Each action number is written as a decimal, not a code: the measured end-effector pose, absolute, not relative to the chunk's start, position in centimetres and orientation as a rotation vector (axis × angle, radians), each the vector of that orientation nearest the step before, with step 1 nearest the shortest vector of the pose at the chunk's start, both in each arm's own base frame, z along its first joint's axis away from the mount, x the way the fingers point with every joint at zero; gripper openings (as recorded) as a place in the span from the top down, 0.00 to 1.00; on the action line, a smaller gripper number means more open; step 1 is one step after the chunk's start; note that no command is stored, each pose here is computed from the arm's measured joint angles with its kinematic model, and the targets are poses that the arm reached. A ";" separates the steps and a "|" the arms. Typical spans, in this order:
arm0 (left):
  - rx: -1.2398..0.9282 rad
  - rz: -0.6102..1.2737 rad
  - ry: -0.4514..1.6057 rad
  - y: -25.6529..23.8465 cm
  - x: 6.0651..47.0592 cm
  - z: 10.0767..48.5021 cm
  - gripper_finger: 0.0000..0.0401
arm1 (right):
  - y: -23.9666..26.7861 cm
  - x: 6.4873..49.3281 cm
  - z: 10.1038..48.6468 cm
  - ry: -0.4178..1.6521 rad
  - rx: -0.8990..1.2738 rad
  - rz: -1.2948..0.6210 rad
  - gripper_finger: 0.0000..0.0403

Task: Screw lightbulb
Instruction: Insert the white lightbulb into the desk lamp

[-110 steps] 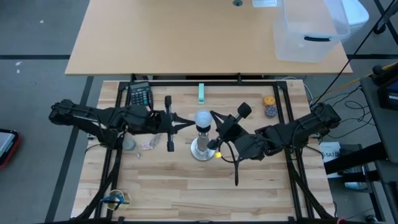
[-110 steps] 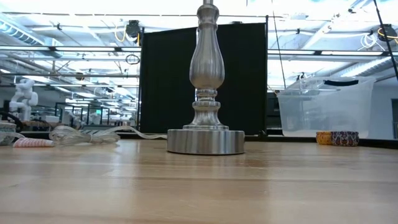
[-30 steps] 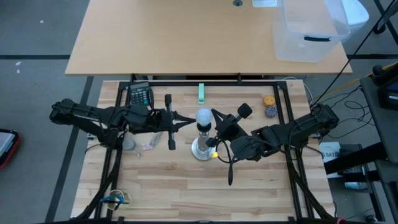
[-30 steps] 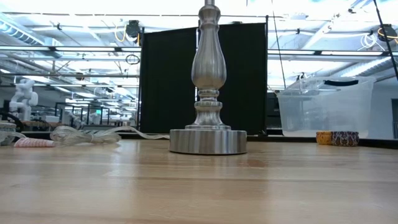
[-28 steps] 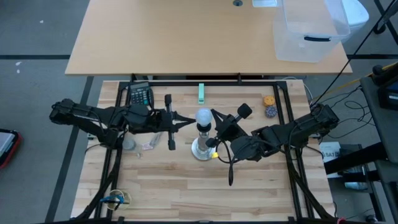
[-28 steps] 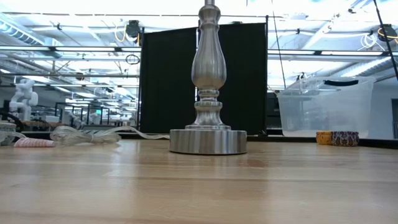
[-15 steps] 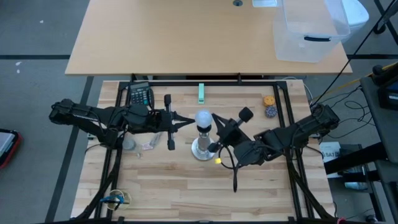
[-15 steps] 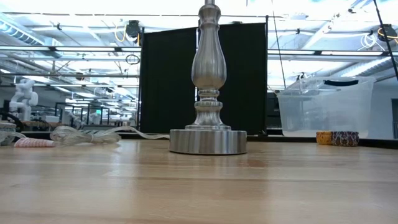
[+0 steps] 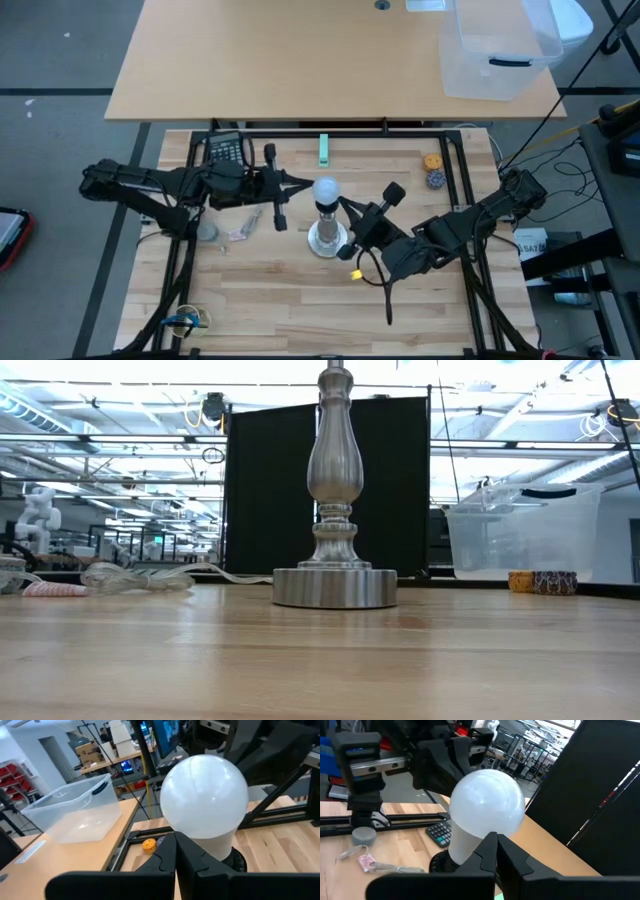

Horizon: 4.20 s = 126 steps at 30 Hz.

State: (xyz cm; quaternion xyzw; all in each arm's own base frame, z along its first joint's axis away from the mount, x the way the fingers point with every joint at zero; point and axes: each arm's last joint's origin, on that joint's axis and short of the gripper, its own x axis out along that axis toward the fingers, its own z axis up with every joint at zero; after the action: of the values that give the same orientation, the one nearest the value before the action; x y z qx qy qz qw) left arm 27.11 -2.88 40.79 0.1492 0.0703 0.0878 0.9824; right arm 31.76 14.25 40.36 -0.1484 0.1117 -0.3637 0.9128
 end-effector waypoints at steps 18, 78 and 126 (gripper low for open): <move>0.297 0.214 0.195 -1.7 28.3 39.7 1.00 | 15.3 31.2 39.6 0.270 -0.310 -0.654 1.00; 0.316 0.053 0.091 -4.2 27.4 40.9 1.00 | 12.5 32.5 40.9 0.244 -0.362 -0.844 1.00; 0.295 0.034 0.100 -5.3 26.6 41.1 1.00 | 14.5 31.1 39.6 0.256 -0.337 -0.813 1.00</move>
State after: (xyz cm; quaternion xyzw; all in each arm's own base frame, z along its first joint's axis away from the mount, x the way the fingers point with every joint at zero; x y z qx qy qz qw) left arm 26.58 -5.32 41.10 0.1467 0.0496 0.0168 0.9878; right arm 31.14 14.52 39.63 -0.1625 0.1237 -0.3923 0.8969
